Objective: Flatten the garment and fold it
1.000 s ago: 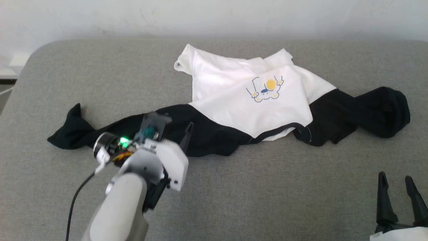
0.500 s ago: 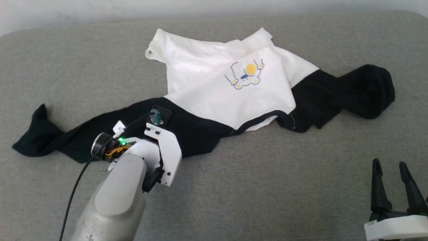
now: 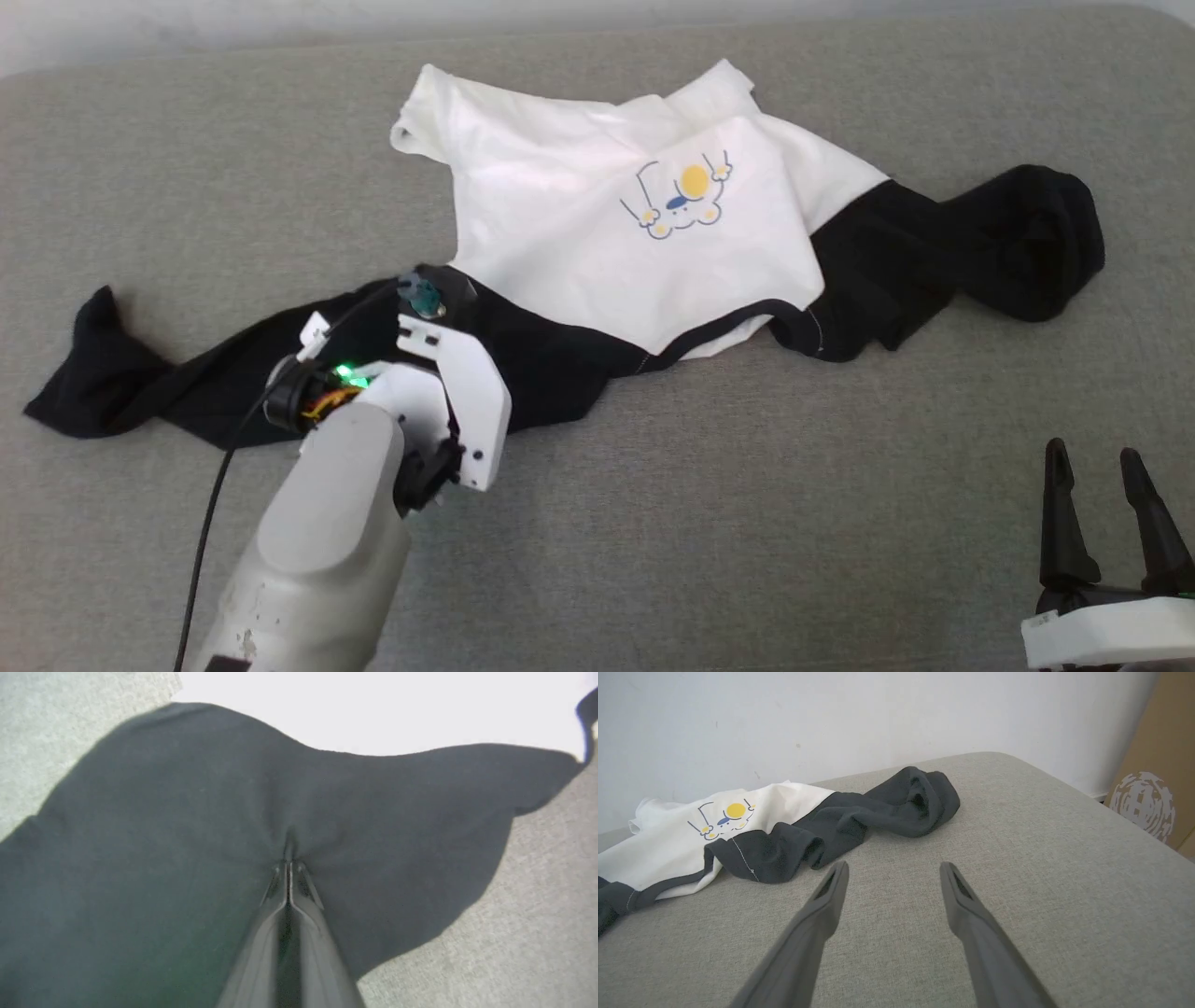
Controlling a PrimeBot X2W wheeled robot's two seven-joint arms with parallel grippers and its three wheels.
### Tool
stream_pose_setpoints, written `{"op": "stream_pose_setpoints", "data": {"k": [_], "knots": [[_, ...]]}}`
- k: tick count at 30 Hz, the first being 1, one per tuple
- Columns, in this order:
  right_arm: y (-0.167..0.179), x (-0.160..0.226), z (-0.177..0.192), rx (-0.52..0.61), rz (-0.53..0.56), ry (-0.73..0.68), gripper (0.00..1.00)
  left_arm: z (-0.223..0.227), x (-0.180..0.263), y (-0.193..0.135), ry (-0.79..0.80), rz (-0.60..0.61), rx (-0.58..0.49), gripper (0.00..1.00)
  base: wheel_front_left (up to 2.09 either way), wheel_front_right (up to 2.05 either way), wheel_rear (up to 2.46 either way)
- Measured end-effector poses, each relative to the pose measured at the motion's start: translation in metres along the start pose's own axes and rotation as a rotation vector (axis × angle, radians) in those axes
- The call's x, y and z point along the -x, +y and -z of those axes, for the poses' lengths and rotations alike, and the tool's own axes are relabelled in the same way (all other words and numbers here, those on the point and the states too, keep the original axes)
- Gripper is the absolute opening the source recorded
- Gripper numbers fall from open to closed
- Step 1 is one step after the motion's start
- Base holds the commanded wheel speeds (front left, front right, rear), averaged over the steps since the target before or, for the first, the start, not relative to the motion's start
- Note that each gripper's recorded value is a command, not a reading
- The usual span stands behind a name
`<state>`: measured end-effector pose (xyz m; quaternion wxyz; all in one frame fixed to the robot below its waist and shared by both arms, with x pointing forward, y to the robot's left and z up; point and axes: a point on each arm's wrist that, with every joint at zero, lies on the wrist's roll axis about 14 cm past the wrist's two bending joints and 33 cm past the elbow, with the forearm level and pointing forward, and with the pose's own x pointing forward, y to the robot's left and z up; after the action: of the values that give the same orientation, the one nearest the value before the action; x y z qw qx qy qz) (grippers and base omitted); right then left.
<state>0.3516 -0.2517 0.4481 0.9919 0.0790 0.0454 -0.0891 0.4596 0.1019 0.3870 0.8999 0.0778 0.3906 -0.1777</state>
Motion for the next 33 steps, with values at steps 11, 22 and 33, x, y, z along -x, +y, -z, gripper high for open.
{"op": "stream_pose_setpoints", "data": {"k": [11,22,33], "knots": [[0.023,-0.008,0.001,-0.008,-0.071,0.009,1.00,0.057,0.054,0.034,0.017,-0.033,0.055,0.00,0.00,0.00,0.00],[0.043,-0.017,0.008,-0.001,-0.130,0.041,1.00,0.048,0.077,0.057,-0.182,-0.158,0.163,1.00,0.00,0.00,0.00],[0.038,-0.007,0.002,-0.008,-0.120,0.029,1.00,0.008,0.135,0.050,-0.650,-0.282,0.377,1.00,0.00,0.00,0.00]]}}
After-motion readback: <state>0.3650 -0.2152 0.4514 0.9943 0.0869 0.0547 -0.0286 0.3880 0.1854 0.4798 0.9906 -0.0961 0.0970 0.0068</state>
